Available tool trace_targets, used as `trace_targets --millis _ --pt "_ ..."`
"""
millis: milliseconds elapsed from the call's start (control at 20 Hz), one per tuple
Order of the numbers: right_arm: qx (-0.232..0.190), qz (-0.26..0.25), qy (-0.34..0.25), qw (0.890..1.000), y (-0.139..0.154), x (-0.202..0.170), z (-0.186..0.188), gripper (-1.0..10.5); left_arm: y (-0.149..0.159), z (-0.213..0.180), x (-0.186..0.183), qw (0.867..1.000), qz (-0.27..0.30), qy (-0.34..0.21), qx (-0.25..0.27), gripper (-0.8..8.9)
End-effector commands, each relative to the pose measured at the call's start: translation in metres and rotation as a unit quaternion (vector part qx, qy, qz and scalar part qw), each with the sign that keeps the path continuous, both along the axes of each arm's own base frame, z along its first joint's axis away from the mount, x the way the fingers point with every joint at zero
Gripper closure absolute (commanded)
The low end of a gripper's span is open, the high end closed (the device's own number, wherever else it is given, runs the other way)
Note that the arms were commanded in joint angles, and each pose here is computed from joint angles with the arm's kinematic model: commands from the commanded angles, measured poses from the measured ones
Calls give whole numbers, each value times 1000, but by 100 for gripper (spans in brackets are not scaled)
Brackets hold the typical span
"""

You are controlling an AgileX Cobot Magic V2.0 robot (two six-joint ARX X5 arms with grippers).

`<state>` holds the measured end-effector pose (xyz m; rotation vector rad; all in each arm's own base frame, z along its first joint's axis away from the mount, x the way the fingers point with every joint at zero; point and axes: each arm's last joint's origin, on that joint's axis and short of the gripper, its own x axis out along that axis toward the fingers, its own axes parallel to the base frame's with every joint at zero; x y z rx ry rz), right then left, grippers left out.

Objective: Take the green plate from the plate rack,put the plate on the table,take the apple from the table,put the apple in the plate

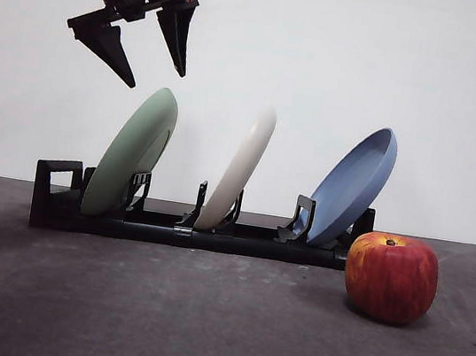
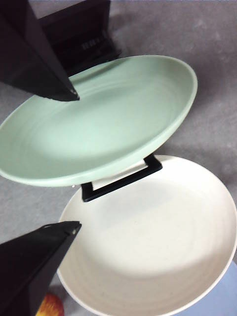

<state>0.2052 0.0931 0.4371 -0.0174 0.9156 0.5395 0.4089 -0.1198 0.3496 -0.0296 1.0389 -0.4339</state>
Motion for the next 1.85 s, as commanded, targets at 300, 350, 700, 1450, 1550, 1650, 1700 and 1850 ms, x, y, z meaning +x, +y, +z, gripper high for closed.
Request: trace_targets --millis 300,350,700,1450,1550,1650,1700,1850 --pt "4 -7 -4 1000 2 3 0 349 -5 -16 13 1000 -7 -2 4 409" --pt "4 -7 -5 1000 2 3 1 349 -5 -18 14 1000 -7 1 5 409" --pt "5 -7 -7 1000 2 4 1 349 -6 -25 18 1000 -9 6 3 485" --pt "5 -7 -8 1000 2 4 1 350 -7 -24 17 1000 -23 11 -12 826" --pt "6 -7 -9 1000 2 4 1 350 -9 -21 16 998 -40 12 -41 826" --pt "6 -7 -9 1000 2 4 1 350 -10 -10 15 996 -52 4 -66 826" --pt "6 -7 -9 1000 2 4 1 350 -11 -2 13 996 -55 -6 -69 826" --pt "6 -7 -10 1000 2 4 1 350 -11 35 3 995 -58 -49 -72 822"
